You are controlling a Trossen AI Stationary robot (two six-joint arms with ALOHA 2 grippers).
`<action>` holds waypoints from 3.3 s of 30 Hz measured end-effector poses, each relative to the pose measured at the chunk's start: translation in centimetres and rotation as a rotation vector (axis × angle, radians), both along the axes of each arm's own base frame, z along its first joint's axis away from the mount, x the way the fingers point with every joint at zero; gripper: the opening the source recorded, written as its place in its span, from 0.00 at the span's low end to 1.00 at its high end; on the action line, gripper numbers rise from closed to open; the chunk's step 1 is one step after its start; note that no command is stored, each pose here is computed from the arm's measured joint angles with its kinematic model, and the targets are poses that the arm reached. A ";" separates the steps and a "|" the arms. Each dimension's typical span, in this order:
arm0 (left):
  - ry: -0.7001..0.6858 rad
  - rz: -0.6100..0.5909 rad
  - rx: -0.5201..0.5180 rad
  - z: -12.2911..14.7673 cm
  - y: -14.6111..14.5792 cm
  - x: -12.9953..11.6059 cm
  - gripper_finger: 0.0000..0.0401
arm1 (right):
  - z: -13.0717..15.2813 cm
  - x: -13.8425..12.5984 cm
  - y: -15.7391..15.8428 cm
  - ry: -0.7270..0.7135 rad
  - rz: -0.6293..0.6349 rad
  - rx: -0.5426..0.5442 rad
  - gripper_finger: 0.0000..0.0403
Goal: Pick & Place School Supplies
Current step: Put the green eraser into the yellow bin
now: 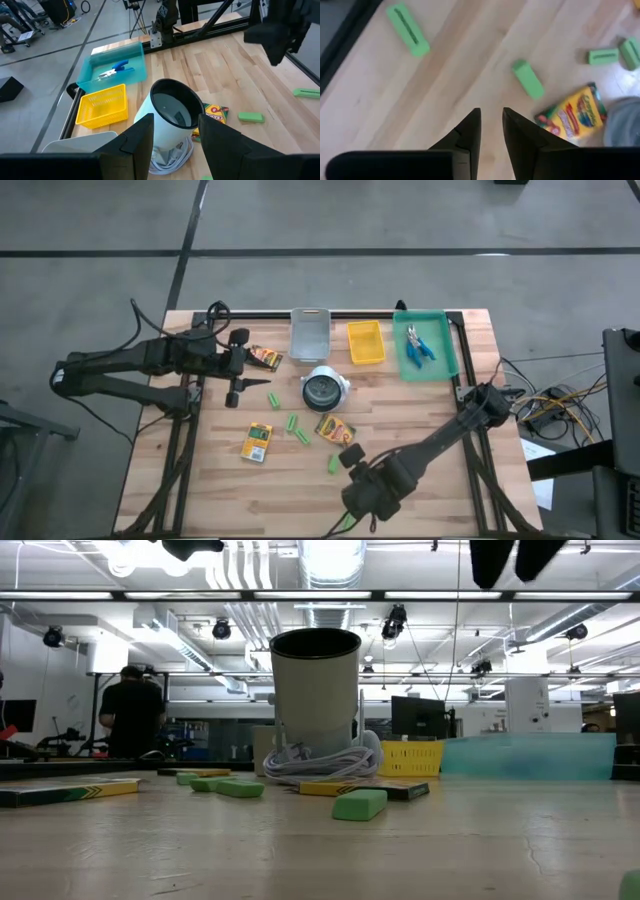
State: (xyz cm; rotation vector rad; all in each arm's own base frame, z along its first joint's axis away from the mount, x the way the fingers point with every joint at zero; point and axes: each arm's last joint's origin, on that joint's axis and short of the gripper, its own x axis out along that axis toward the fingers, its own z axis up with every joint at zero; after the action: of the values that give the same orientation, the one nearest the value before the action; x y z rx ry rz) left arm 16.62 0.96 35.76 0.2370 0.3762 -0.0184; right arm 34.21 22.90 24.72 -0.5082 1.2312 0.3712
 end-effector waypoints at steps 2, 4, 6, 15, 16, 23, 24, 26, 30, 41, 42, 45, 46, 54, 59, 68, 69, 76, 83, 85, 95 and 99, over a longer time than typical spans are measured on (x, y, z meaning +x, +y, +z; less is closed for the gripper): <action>0.000 0.000 0.000 0.0 0.0 0.0 0.40 | -0.7 0.2 0.3 -0.027 0.003 0.023 0.21; 0.000 0.000 0.000 0.0 0.0 0.0 0.40 | -1.1 0.3 0.7 -0.043 0.021 0.058 0.23; 0.001 0.000 0.000 0.0 0.0 0.0 0.40 | -1.4 0.7 1.1 -0.083 0.068 0.117 0.24; 0.000 -0.001 0.000 0.0 0.0 0.0 0.40 | -4.0 1.0 2.0 -0.125 0.305 0.280 0.25; 0.000 -0.001 0.000 0.0 0.0 0.0 0.40 | -4.3 0.9 2.1 -0.124 0.316 0.289 0.26; 0.001 0.000 0.000 0.0 0.0 0.0 0.40 | -6.2 0.5 1.9 -0.131 0.400 0.293 0.26; 0.000 -0.001 0.000 0.0 0.0 0.0 0.40 | -6.4 0.5 1.9 -0.142 0.404 0.297 0.26; 0.000 -0.001 0.000 0.0 0.0 0.0 0.40 | -7.0 0.4 1.8 -0.148 0.404 0.300 0.26; 0.000 0.000 0.000 0.0 0.0 0.0 0.40 | -7.9 0.5 1.9 -0.196 0.403 0.326 0.27; 0.001 -0.001 0.000 0.0 0.0 0.0 0.40 | -10.3 -0.1 1.5 -0.277 0.457 0.353 0.33; 0.001 -0.001 0.000 0.0 0.0 0.0 0.40 | -10.4 -0.2 1.5 -0.277 0.462 0.362 0.34; 0.000 0.000 0.000 0.0 0.0 0.0 0.40 | -10.8 -0.3 1.4 -0.293 0.467 0.375 0.35; 0.000 -0.001 0.000 0.0 0.0 0.0 0.40 | -10.9 -0.3 1.4 -0.297 0.467 0.376 0.35; 0.000 -0.001 0.000 0.0 0.0 0.0 0.40 | -11.3 -0.5 1.2 -0.294 0.466 0.377 0.34; 0.000 -0.001 0.000 0.0 0.0 0.0 0.40 | -11.5 -0.7 1.1 -0.285 0.464 0.376 0.36; 0.000 0.000 0.000 0.0 0.0 0.0 0.40 | -12.6 -0.3 1.3 -0.300 0.452 0.389 0.36; 0.000 0.000 0.000 0.0 0.0 0.0 0.40 | -12.8 -0.1 1.4 -0.314 0.447 0.403 0.36; 0.000 0.000 0.000 0.0 0.0 0.0 0.40 | -13.6 0.1 1.6 -0.320 0.448 0.415 0.36; 0.000 0.000 0.000 0.0 0.0 0.0 0.40 | -14.3 0.2 1.7 -0.298 0.434 0.427 0.36; 0.001 0.000 0.000 0.0 0.0 0.0 0.40 | -14.3 0.2 1.7 -0.298 0.433 0.426 0.35; 0.001 -0.001 0.000 0.0 0.0 0.0 0.40 | -14.4 0.1 1.7 -0.294 0.436 0.418 0.19; 0.001 -0.001 0.000 0.0 0.0 0.0 0.40 | -14.3 0.1 1.7 -0.295 0.435 0.416 0.16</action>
State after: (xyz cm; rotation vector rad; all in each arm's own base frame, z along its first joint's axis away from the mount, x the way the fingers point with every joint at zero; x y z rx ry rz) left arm 16.64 0.95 35.72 0.2370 0.3775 -0.0193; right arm 34.35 24.57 10.40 -0.4468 0.7227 0.8691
